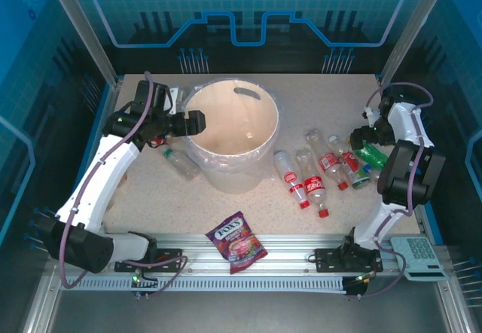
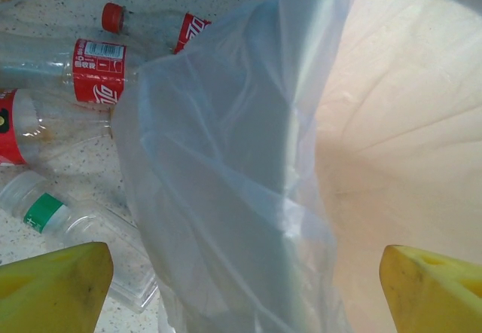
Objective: Put the plastic bottles in the bin
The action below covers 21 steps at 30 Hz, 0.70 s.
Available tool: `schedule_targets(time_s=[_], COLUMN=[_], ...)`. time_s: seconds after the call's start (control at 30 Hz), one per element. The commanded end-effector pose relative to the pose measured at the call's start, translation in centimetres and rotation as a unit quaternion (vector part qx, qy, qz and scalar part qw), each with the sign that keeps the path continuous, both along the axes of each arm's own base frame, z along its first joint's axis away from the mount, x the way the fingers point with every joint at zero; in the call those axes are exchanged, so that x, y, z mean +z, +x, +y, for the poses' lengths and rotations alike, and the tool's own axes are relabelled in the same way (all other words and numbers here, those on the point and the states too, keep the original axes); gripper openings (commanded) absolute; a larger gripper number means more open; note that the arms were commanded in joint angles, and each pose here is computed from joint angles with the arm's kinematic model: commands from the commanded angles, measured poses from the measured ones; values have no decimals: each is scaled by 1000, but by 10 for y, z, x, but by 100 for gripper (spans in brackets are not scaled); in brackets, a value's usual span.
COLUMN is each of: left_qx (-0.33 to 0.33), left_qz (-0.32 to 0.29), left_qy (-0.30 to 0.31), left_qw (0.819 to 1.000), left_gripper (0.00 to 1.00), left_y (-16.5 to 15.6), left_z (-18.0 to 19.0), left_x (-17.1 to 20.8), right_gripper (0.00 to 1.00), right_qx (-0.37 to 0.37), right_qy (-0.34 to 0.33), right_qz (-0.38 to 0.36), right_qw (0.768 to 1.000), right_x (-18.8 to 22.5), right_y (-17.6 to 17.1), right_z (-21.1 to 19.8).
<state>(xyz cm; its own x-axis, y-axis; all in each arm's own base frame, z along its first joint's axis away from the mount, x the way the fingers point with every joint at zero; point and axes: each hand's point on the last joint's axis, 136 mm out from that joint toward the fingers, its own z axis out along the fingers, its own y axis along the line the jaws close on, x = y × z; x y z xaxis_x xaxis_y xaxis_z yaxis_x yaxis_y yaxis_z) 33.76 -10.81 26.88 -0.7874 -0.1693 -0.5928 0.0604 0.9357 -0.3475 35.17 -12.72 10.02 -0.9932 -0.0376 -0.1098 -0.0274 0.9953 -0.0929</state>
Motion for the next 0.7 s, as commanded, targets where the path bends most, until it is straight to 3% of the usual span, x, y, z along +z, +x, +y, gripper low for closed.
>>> schedule_targets(time_s=[0.0,0.67], left_qx=[0,9], left_qz=[-12,-12], left_qy=[-27,-55], left_qw=[1000,998], left_gripper=[92,87], left_y=[2,24], left_z=[-8,-20], left_x=[6,-9], right_gripper=[100,100], right_qx=[-20,-29], right_qy=[2,42], right_qz=[-5,44], right_qw=[1000,998], right_x=[-8,-73], right_y=[10,18], right_z=[-15,-12])
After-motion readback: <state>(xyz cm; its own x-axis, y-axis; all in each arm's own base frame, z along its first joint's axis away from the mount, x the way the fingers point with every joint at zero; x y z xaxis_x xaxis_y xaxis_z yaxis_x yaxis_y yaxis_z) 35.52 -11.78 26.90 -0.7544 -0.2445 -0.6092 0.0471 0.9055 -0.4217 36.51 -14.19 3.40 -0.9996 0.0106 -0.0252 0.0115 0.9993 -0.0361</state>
